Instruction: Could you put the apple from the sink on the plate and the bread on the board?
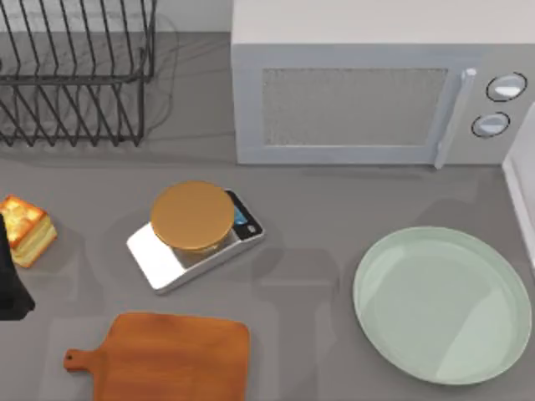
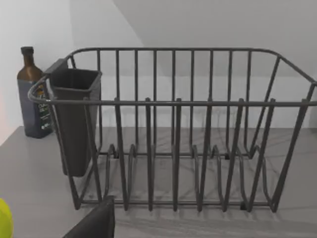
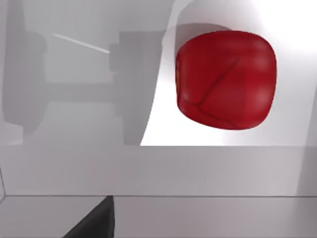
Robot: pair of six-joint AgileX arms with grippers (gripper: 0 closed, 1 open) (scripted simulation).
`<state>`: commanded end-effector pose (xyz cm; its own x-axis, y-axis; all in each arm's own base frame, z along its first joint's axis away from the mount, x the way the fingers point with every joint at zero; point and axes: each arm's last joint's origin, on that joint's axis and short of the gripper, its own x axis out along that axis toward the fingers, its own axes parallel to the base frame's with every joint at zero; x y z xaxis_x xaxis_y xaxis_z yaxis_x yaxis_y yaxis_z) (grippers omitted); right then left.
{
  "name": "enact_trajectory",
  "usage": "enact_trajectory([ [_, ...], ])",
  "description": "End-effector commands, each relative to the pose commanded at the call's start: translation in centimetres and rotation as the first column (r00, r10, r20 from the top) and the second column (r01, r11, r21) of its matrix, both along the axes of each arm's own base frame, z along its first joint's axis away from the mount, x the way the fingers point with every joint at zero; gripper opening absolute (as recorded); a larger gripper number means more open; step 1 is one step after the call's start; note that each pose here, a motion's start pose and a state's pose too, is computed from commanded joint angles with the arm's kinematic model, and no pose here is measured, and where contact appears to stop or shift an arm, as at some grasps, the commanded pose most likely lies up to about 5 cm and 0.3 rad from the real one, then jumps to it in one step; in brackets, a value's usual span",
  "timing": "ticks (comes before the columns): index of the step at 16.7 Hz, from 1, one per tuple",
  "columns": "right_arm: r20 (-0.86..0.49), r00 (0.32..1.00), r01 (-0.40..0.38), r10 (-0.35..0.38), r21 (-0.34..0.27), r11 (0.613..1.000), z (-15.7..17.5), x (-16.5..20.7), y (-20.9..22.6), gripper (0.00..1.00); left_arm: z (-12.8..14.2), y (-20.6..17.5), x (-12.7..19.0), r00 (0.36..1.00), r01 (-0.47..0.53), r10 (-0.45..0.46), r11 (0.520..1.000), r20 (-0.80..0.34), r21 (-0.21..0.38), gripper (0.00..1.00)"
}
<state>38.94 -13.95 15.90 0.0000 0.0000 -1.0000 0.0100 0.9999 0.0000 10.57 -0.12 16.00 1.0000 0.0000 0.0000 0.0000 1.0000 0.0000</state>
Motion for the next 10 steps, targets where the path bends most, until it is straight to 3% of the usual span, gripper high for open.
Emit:
enact_trajectory([
  [5,-0.003,1.0,-0.004,0.004,0.001,1.0,-0.6,0.1,0.2,1.0,0.0,0.0,0.0,1.0,0.0,0.0,1.0,0.0,0.0,1.0],
  [10,0.006,1.0,-0.003,0.003,-0.002,1.0,-7.4,0.8,-0.2,1.0,0.0,0.0,0.0,1.0,0.0,0.0,1.0,0.0,0.0,1.0],
])
